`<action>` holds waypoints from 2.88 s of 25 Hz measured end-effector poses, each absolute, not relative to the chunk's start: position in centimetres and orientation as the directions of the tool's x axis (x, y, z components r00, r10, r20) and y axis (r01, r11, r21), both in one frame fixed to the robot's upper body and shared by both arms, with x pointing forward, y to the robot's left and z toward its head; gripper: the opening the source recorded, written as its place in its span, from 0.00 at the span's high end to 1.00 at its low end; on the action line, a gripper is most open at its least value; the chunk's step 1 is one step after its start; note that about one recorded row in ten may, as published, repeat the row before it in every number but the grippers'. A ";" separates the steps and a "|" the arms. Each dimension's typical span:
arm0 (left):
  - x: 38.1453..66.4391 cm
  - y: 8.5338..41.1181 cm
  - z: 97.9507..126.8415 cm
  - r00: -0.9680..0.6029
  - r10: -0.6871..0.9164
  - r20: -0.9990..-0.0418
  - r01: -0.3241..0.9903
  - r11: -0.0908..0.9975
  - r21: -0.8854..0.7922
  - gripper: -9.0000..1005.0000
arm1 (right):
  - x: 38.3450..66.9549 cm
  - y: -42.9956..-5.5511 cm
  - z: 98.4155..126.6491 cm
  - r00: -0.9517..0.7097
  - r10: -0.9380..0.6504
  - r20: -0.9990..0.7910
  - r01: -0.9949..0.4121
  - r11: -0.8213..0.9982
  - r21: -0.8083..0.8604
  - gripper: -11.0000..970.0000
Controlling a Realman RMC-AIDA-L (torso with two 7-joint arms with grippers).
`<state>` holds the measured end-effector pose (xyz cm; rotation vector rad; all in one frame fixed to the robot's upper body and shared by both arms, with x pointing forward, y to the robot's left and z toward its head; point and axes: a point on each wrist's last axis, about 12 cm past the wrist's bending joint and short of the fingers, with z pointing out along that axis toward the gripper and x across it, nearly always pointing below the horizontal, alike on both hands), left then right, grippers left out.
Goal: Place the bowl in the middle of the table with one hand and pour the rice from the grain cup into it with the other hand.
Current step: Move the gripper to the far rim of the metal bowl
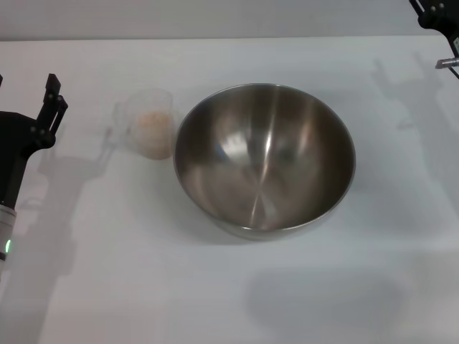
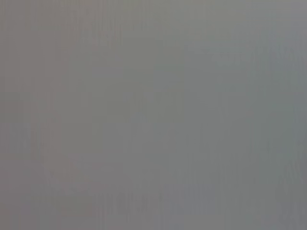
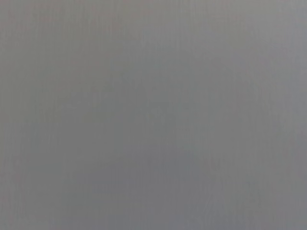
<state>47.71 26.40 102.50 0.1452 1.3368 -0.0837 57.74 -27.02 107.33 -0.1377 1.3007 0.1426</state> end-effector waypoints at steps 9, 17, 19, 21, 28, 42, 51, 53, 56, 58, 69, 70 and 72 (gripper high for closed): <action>47.8 26.4 102.5 0.232 0.023 -0.972 0.143 0.988 0.057 0.20 | 59.8 -24.2 108.8 0.132 0.161 -0.978 -0.338 0.935 0.108 0.18; 47.7 26.6 102.5 0.229 0.030 -0.973 0.140 0.988 0.063 0.20 | 60.7 -20.8 111.4 -0.053 0.116 -0.992 -0.491 0.862 0.127 0.18; 47.7 26.6 102.4 0.228 0.031 -0.973 0.140 0.988 0.065 0.20 | 60.9 -19.9 112.1 -0.096 0.080 -0.992 -0.505 0.855 0.118 0.18; 47.7 26.7 102.4 0.225 0.034 -0.974 0.140 0.988 0.067 0.20 | 61.1 -19.1 112.5 -0.135 0.040 -0.990 -0.507 0.855 0.104 0.18; 47.9 26.7 102.4 0.223 0.037 -0.974 0.142 0.987 0.071 0.20 | 61.7 -20.5 112.0 -0.082 0.011 -0.997 -0.490 0.870 0.050 0.18; 48.6 26.5 102.8 0.235 0.046 -0.971 0.154 0.985 0.083 0.21 | 60.5 -26.7 112.1 0.282 -0.301 -0.911 -0.250 0.894 -0.373 0.18; 48.6 26.4 102.8 0.235 0.043 -0.971 0.156 0.985 0.081 0.21 | 59.8 -25.9 112.8 0.320 -0.522 -0.790 -0.028 0.829 -0.559 0.19; 48.6 26.4 102.7 0.233 0.041 -0.972 0.154 0.985 0.079 0.21 | 60.5 -25.6 113.1 0.246 -0.482 -0.841 -0.046 0.861 -0.507 0.19; 48.5 26.4 102.7 0.231 0.038 -0.972 0.155 0.985 0.075 0.21 | 61.8 -24.0 113.9 0.087 -0.344 -0.935 -0.159 0.922 -0.354 0.19; 48.5 26.4 102.7 0.231 0.038 -0.972 0.155 0.985 0.075 0.21 | 62.0 -23.3 114.3 0.040 -0.314 -0.949 -0.193 0.929 -0.316 0.19; 48.4 26.6 102.6 0.228 0.043 -0.973 0.152 0.985 0.079 0.22 | 60.1 -17.0 120.6 -0.388 -0.330 -0.861 -0.446 0.884 -0.138 0.19; 48.4 26.6 102.6 0.228 0.043 -0.973 0.152 0.985 0.079 0.22 | 59.8 -16.9 121.4 -0.425 -0.340 -0.839 -0.458 0.880 -0.125 0.19; 48.4 26.7 102.6 0.229 0.047 -0.972 0.148 0.986 0.082 0.22 | 59.7 -16.8 122.5 -0.493 -0.351 -0.796 -0.474 0.875 -0.093 0.19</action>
